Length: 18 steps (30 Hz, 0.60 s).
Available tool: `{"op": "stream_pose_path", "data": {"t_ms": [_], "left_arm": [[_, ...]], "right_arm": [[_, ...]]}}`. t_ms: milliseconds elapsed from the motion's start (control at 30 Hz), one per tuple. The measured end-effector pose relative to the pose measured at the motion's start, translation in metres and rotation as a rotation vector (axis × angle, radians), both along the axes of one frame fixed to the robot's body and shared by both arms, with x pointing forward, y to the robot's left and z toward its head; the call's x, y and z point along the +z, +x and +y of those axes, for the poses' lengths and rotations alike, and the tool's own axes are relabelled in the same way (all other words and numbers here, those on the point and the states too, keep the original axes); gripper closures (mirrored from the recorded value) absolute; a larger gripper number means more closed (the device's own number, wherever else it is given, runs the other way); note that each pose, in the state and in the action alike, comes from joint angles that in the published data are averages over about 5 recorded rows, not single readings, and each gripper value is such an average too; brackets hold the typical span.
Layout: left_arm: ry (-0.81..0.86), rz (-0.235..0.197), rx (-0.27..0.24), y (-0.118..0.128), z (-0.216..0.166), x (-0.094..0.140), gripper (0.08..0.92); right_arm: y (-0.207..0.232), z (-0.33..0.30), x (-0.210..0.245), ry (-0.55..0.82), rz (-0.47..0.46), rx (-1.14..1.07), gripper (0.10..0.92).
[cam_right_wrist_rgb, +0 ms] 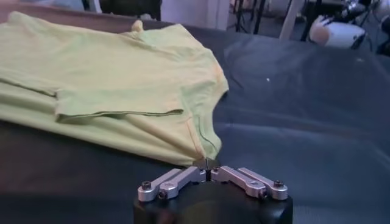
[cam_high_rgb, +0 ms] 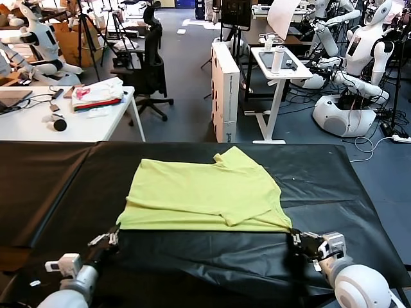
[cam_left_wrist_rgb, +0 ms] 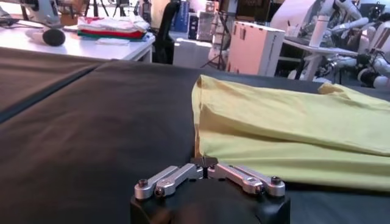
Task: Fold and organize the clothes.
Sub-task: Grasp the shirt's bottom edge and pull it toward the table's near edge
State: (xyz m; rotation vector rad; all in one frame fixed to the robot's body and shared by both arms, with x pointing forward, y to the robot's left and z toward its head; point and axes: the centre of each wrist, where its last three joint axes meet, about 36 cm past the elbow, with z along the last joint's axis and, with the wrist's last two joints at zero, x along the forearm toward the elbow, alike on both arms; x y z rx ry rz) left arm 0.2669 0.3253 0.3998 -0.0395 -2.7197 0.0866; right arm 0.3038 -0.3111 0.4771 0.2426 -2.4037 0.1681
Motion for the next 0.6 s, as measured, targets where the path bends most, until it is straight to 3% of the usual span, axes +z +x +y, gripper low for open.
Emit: {"op": "stream_pose_path", "data": {"t_ms": [200, 300, 367, 433, 600], "left_arm": [[0.023, 0.037, -0.01, -0.023, -0.006, 0.005, 0.853], [0.036, 0.047, -0.005, -0.03, -0.006, 0.009, 0.847], [0.042, 0.047, -0.001, -0.032, -0.005, 0.013, 0.818], [0.048, 0.051, 0.002, -0.032, -0.004, 0.017, 0.733], [0.069, 0.069, 0.006, -0.025, 0.001, 0.027, 0.414]], "right_arm": [[-0.012, 0.004, 0.01, 0.021, 0.01, 0.016, 0.883], [-0.015, 0.006, 0.018, 0.047, 0.007, 0.028, 0.824], [-0.016, 0.007, 0.024, 0.061, 0.001, 0.033, 0.723], [-0.015, 0.008, 0.03, 0.073, -0.004, 0.036, 0.59], [-0.007, 0.005, 0.04, 0.091, -0.027, 0.036, 0.289]]}}
